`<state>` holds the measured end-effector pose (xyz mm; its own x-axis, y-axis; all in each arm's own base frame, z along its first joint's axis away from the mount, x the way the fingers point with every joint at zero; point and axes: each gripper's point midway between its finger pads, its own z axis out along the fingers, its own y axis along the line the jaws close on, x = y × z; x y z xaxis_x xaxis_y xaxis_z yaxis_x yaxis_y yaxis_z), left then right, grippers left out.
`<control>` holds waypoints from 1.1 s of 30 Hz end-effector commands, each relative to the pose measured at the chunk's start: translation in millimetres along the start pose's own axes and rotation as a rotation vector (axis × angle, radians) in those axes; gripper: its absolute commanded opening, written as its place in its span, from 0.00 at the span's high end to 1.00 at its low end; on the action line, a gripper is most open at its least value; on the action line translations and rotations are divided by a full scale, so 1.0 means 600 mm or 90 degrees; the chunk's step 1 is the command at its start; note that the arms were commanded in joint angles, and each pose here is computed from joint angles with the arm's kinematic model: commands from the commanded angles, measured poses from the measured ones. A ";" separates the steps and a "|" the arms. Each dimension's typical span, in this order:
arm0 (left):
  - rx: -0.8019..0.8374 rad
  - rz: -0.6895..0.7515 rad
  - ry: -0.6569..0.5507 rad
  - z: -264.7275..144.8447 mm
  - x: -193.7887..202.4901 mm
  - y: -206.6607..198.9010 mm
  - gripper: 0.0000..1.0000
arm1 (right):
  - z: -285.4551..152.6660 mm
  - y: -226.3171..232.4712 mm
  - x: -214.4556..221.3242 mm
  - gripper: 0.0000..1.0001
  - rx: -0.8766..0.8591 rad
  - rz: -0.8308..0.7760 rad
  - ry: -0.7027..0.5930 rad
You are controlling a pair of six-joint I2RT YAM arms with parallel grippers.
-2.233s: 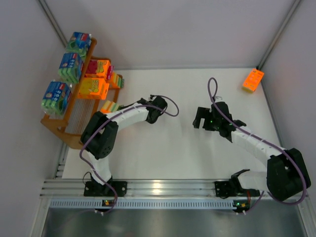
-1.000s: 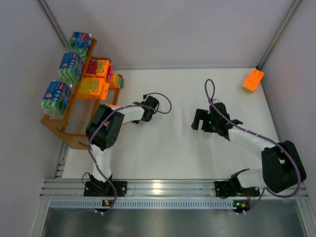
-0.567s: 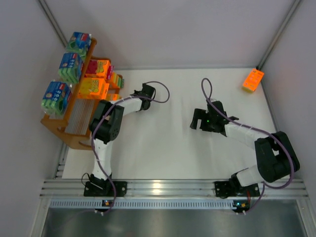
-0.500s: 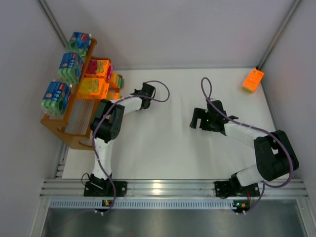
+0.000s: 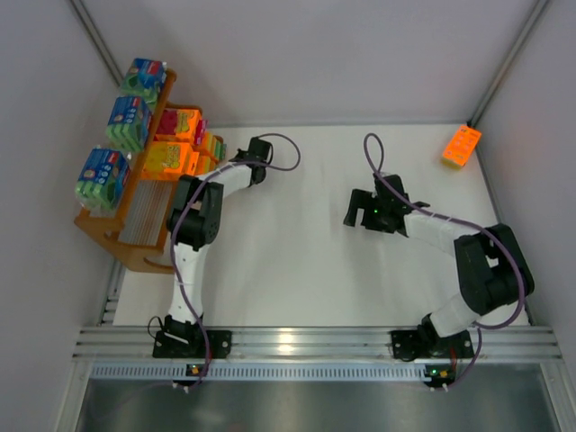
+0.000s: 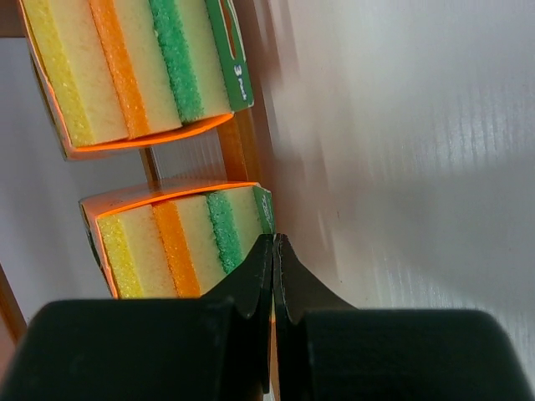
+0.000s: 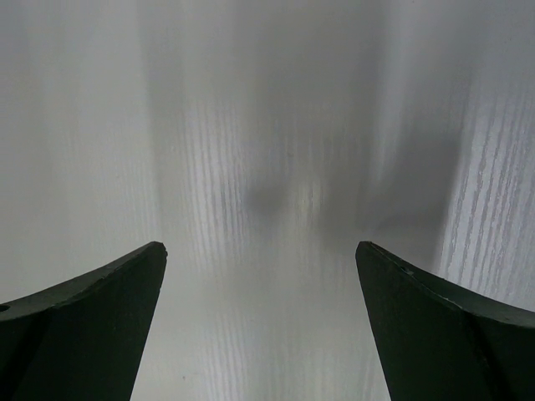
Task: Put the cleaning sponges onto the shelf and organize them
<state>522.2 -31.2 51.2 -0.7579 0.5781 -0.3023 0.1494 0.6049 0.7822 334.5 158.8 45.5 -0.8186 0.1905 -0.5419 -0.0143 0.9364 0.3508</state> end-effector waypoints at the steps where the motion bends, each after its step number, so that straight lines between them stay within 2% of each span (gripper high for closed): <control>1: 0.010 0.000 -0.019 0.016 -0.019 -0.005 1.00 | 0.001 0.016 -0.045 0.01 -0.017 0.006 -0.039; 33: 0.024 0.023 -0.038 0.046 -0.025 0.010 1.00 | 0.020 0.033 -0.065 0.01 -0.033 0.019 -0.033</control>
<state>539.9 -17.3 51.1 -0.7322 0.6280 -0.2638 0.2003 0.5686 0.7978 351.7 168.4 45.0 -0.8262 0.2059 -0.5245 -0.0063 0.9274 0.3740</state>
